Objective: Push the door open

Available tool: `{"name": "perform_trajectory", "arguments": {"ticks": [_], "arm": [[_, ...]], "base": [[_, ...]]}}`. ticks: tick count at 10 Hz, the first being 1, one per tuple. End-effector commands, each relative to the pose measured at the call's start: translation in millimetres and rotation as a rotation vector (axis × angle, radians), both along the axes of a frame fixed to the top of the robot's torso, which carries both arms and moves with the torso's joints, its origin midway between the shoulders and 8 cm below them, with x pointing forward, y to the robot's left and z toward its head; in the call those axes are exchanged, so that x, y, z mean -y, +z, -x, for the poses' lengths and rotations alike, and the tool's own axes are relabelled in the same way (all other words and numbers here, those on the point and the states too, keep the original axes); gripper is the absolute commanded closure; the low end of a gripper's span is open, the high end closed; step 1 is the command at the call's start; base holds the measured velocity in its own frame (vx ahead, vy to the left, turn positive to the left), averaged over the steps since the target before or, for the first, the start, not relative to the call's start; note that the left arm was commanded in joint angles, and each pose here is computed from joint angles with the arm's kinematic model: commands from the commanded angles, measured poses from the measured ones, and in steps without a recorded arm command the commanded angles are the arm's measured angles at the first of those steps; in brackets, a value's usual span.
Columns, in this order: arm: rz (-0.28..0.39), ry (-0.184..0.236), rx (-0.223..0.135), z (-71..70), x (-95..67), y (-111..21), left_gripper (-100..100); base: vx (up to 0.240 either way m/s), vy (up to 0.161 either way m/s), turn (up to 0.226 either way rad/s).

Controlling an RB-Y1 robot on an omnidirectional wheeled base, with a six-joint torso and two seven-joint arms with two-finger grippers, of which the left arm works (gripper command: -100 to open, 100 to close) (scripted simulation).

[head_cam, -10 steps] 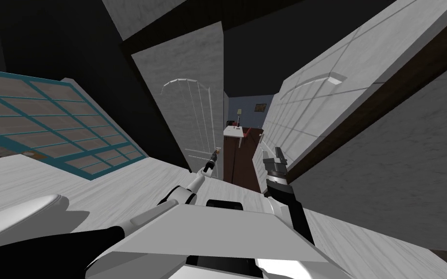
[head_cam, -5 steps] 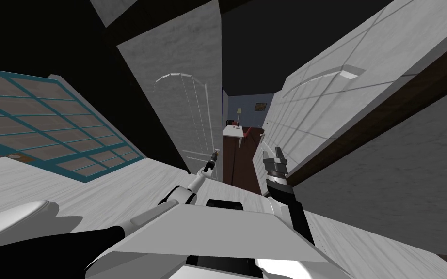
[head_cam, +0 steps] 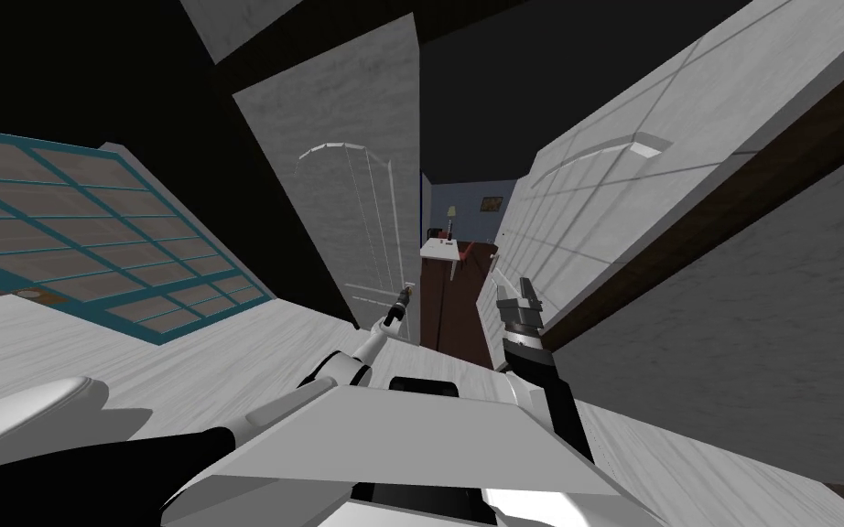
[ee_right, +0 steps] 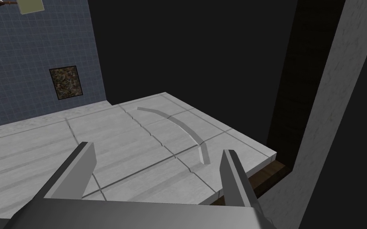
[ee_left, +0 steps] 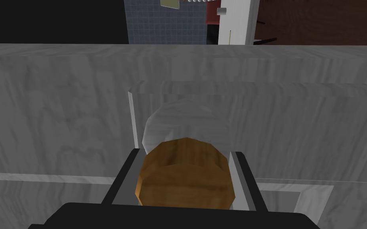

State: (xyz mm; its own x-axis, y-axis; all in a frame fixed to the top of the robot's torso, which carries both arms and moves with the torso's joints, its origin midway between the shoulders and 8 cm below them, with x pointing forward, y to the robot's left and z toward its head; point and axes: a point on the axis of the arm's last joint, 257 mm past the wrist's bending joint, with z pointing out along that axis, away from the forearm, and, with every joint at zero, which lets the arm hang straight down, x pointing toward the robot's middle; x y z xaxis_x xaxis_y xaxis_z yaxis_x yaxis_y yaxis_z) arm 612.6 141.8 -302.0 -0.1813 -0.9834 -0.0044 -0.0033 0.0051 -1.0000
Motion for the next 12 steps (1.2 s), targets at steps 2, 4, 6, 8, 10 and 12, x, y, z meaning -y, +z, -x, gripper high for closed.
{"name": "perform_trajectory", "arguments": {"ticks": [2,4,6,8,10,12], "arm": [[-0.004,0.027,0.008,-3.4,-16.5,4.0,100],[-0.006,0.049,0.008,-4.9,-29.8,4.0,100],[-0.008,0.076,0.008,-6.3,-45.0,4.1,100],[-0.009,0.091,0.008,-6.9,-53.0,4.2,100],[-0.009,0.129,0.007,-8.1,-74.3,4.4,100],[-0.009,0.154,0.007,-8.5,-87.4,4.6,100]], "base": [[0.147,-0.085,0.046],[0.197,-0.097,0.037],[0.190,-0.111,0.059],[0.166,-0.117,0.048],[0.162,-0.132,0.069],[0.159,-0.114,0.073]]}}
